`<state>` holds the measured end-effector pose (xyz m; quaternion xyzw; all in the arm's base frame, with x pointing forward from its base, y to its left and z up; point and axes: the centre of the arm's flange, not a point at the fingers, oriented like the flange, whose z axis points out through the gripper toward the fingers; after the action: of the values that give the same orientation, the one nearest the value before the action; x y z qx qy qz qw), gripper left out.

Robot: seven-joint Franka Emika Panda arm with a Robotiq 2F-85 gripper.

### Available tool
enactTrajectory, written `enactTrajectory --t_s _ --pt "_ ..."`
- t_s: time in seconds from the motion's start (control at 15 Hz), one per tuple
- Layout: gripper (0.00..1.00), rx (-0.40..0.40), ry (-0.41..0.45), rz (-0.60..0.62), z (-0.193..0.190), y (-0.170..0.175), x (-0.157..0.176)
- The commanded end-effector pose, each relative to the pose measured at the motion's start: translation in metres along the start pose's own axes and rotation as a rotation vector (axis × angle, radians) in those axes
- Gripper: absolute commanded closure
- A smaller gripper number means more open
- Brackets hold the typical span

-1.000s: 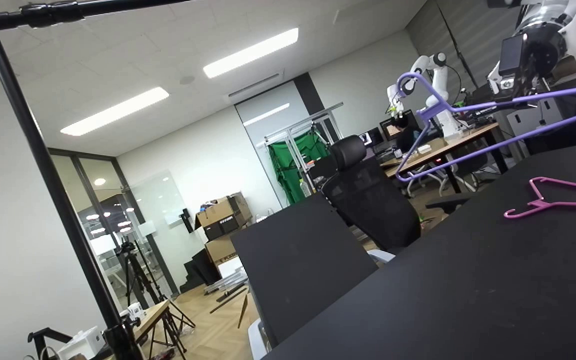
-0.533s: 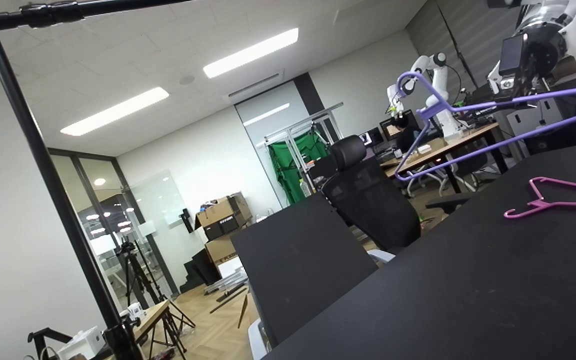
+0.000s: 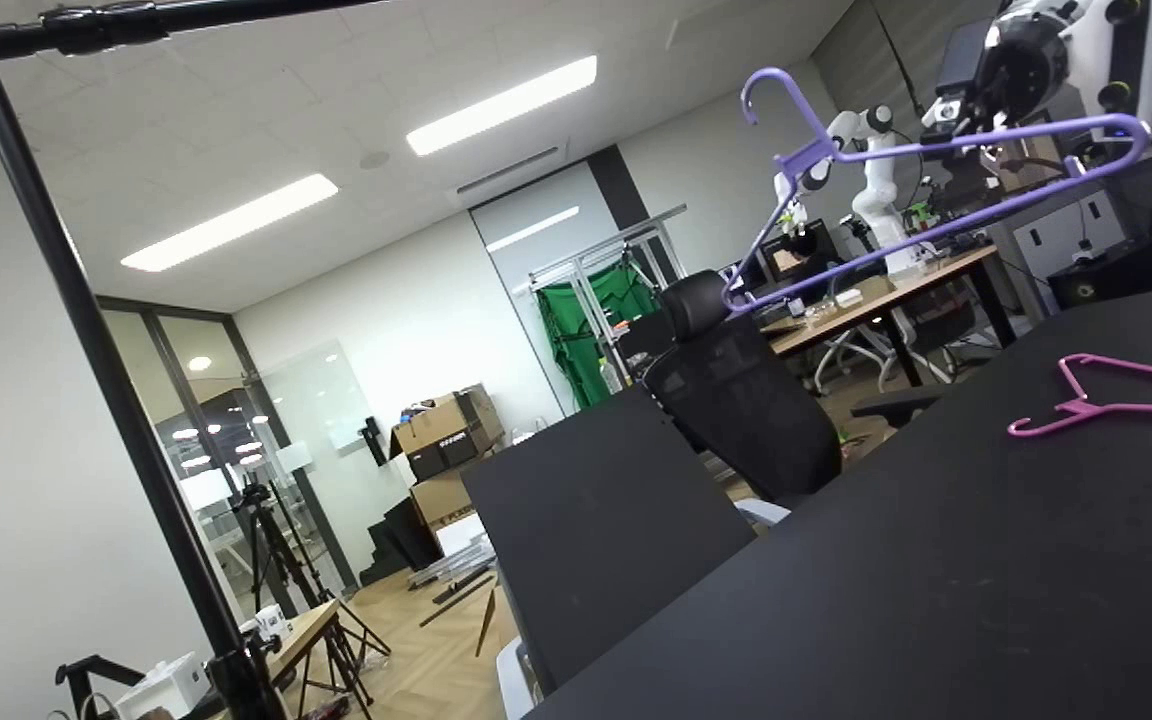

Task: Hang the coat hangers on the rod

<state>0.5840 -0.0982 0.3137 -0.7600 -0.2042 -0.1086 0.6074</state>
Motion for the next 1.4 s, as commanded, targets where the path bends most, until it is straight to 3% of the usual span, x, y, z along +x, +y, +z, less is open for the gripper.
enactTrajectory --t_s 0.0,0.73,1.33 --pt "0.98 0.034 -0.004 -0.053 -0.010 -0.030 0.038" --pt "0.98 0.103 0.040 -0.203 -0.064 -0.109 0.107" --pt "0.98 0.128 0.071 -0.219 -0.096 -0.149 0.137"
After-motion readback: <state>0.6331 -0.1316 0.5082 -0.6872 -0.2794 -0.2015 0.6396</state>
